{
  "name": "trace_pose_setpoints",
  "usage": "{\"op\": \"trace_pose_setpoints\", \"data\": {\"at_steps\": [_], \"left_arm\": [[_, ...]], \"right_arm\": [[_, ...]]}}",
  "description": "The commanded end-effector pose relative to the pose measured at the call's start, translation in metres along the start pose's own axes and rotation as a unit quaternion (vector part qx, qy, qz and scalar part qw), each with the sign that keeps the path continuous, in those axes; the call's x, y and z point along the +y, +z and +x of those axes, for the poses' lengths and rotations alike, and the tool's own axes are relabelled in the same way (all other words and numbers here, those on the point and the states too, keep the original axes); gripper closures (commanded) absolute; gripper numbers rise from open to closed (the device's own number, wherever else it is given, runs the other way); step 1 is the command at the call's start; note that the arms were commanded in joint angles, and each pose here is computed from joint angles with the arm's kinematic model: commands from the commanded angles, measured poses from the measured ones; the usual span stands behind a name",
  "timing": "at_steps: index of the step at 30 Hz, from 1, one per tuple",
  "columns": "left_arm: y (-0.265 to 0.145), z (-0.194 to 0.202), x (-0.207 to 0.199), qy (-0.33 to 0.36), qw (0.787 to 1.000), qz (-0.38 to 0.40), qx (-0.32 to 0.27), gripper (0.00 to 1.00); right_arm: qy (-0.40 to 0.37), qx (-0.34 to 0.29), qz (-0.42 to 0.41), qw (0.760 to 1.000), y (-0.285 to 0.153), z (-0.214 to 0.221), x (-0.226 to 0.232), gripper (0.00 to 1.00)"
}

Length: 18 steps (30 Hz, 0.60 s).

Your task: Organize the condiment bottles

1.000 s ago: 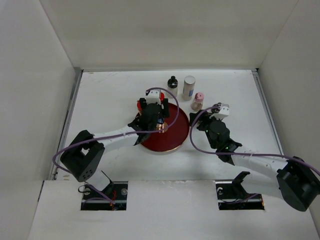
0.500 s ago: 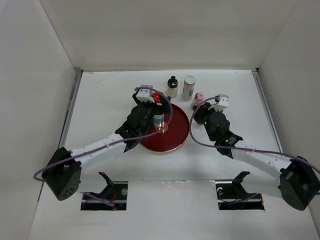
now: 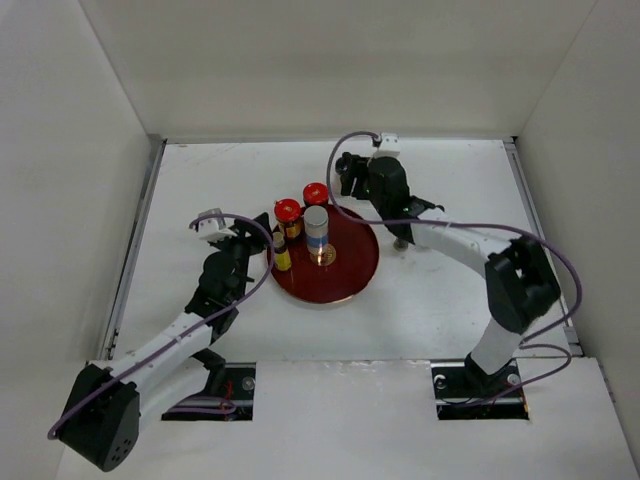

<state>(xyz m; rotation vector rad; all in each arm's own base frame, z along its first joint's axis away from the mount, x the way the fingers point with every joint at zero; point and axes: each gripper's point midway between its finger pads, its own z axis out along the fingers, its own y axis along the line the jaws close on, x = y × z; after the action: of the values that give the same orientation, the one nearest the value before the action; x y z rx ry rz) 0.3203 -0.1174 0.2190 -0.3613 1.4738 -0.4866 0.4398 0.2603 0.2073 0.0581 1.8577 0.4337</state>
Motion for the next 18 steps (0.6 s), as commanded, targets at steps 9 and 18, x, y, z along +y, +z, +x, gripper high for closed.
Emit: {"op": "trace_pose_setpoints", "data": {"at_steps": [9,18], "left_arm": [[-0.005,-0.004,0.014,-0.076,0.997,-0.005,-0.032,0.41],[-0.002,0.004,0.012,-0.080,0.996,-0.001,-0.025,0.40]], "right_arm": [[-0.054,0.054,0.022,0.997,0.086,-0.003,-0.006,0.15],[-0.058,0.076,0.034,0.995,0.119,0.015,-0.021,0.10]]}}
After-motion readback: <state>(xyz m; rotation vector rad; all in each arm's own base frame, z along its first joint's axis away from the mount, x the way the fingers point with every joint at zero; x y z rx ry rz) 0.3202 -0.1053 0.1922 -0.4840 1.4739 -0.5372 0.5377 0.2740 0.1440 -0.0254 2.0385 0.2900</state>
